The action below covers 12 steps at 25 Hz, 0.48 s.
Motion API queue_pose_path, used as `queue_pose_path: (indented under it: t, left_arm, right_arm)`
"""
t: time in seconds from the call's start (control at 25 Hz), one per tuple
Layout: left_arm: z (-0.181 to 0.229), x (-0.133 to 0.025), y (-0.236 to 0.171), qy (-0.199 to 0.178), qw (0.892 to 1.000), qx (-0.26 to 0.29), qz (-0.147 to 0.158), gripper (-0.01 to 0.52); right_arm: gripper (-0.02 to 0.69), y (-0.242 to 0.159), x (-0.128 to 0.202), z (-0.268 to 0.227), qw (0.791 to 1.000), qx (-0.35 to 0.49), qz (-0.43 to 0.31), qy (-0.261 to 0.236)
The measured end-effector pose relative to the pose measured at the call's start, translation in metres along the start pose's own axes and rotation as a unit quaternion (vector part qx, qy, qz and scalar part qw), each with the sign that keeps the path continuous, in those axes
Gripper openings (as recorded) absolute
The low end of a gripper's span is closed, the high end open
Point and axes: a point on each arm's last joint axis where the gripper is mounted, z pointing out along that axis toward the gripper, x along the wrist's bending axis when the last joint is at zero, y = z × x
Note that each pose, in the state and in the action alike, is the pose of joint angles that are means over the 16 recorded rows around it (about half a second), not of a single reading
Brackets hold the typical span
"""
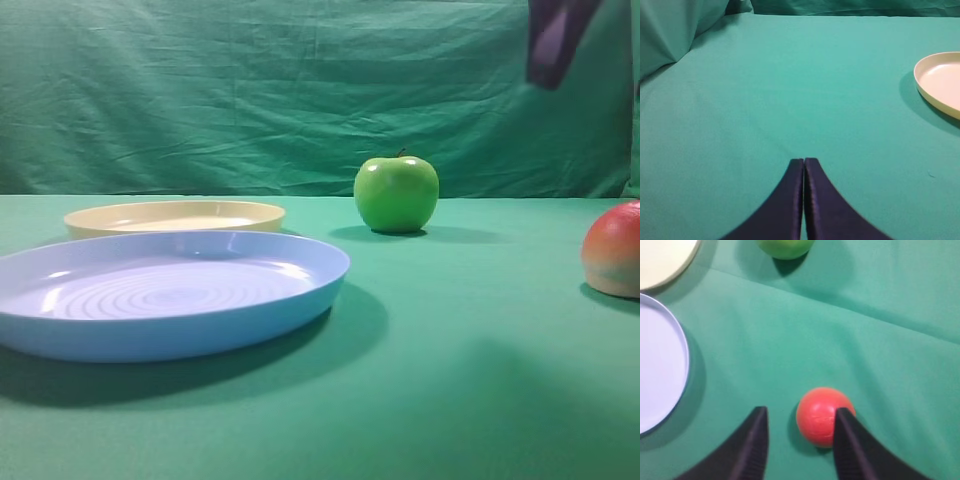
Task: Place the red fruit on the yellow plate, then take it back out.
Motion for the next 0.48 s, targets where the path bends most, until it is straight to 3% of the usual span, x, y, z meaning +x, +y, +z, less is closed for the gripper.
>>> queue_pose_path:
  t: [0.24, 0.48]
  left_arm:
    - [0.000, 0.000, 0.000, 0.000, 1.000, 0.000, 0.000, 0.000]
    - [0.000, 0.000, 0.000, 0.000, 1.000, 0.000, 0.000, 0.000]
  right_arm:
    - [0.043, -0.025, 0.011, -0.063, 0.998, -0.070, -0.005, -0.002]
    - [0.000, -0.065, 0.023, -0.121, 0.989, -0.145, -0.017, 0.002]
